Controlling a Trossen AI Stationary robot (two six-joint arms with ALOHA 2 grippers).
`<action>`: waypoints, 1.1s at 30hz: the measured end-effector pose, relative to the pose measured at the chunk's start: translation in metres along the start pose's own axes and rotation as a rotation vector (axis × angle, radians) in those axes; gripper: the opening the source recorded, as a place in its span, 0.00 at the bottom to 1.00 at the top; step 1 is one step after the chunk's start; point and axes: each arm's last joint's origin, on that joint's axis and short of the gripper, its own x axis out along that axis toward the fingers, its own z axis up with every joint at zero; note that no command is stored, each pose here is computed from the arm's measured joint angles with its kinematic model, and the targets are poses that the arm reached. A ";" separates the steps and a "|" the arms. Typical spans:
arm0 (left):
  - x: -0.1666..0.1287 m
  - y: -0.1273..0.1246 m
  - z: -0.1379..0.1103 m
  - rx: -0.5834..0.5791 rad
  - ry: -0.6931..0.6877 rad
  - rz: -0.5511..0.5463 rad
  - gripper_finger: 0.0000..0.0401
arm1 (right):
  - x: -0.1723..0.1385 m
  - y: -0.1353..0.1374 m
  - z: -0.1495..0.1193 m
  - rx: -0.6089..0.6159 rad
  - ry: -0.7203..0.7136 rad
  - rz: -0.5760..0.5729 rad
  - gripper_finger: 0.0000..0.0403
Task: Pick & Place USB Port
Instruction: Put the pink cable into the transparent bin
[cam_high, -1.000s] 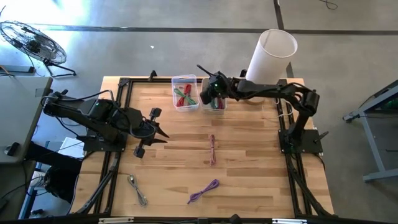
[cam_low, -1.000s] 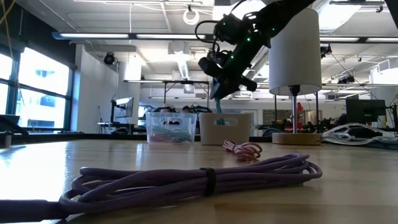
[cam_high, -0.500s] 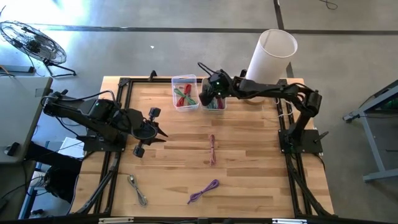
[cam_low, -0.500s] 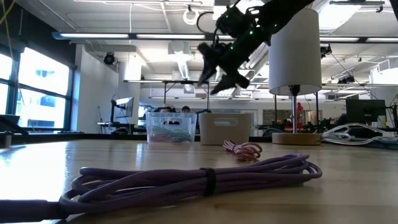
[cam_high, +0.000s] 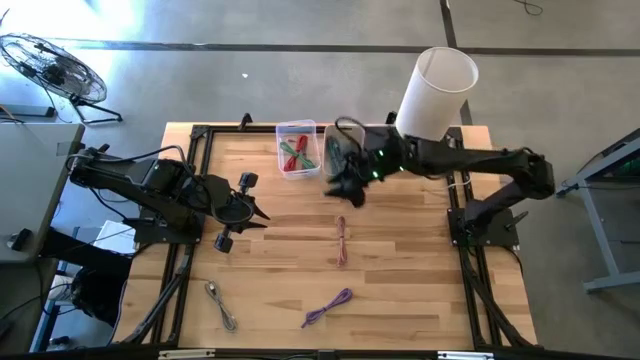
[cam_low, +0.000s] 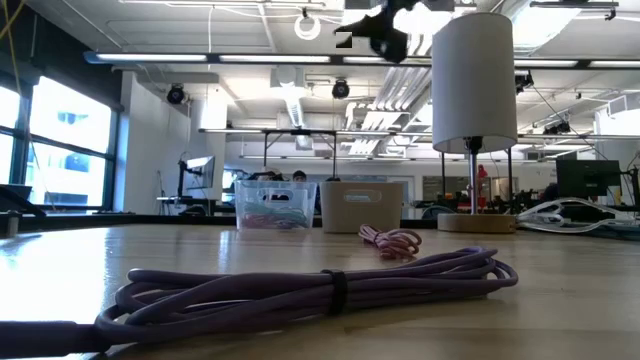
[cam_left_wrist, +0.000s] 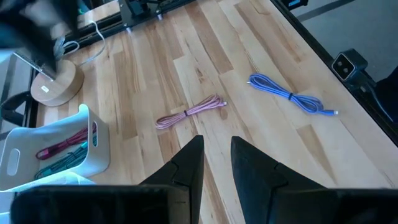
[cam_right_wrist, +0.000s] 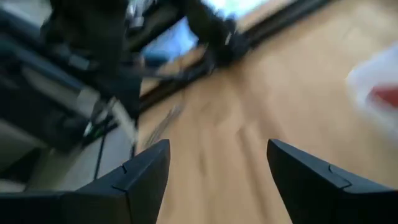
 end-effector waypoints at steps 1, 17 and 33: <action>0.000 0.000 0.000 0.000 0.002 -0.001 0.19 | -0.002 0.009 -0.007 0.004 0.036 0.002 0.65; 0.000 0.001 -0.001 -0.015 0.012 0.046 0.19 | 0.040 0.036 -0.086 0.206 0.324 -0.390 0.65; 0.000 0.002 -0.001 -0.100 0.012 0.064 0.19 | 0.109 -0.013 -0.149 0.385 0.643 -0.644 0.65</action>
